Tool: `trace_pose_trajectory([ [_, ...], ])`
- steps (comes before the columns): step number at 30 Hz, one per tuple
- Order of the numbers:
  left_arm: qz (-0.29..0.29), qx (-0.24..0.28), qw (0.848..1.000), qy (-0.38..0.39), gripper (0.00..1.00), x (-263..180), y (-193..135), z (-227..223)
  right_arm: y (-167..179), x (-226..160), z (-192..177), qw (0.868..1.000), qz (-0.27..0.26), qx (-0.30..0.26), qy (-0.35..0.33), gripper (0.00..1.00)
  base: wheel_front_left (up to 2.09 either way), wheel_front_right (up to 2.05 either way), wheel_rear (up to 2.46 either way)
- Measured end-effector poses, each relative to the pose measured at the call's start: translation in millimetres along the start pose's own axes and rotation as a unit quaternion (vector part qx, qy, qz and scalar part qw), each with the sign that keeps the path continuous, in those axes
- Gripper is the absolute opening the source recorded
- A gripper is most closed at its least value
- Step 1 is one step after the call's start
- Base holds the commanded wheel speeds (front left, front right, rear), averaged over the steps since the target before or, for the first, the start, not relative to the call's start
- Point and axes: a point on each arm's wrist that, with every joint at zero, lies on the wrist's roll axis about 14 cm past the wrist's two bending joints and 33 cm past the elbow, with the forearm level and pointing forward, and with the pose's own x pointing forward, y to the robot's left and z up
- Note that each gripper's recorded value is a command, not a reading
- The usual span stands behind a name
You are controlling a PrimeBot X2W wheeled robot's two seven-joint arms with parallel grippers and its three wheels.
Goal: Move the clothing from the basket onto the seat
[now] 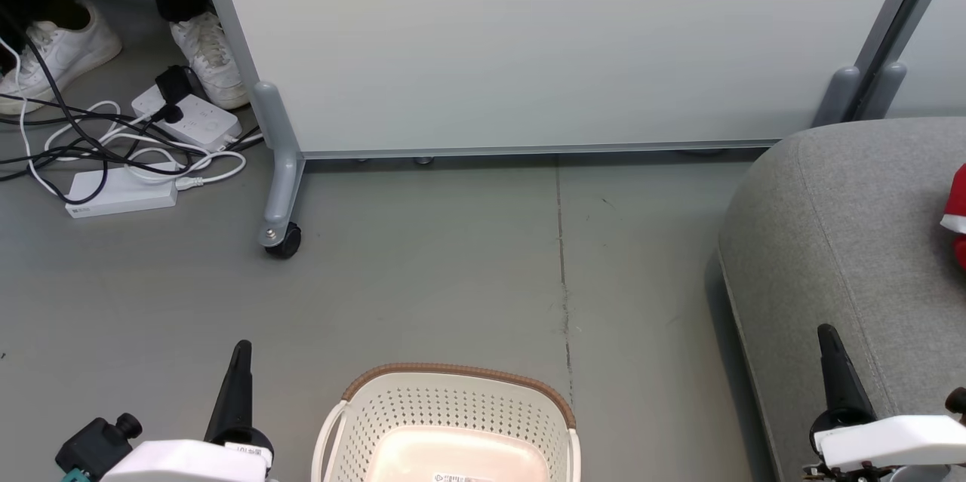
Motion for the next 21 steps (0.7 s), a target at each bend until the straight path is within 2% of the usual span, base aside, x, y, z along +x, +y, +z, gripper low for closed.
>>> trace_pose_trajectory([
  [21, -0.011, -0.092, 0.996, 0.001, 0.00, 8.8, -8.2, 8.6, -0.5, 0.3, 8.9, 0.994, -0.001, 0.108, -0.005, 0.00, 0.00, 0.00, 0.00],
])
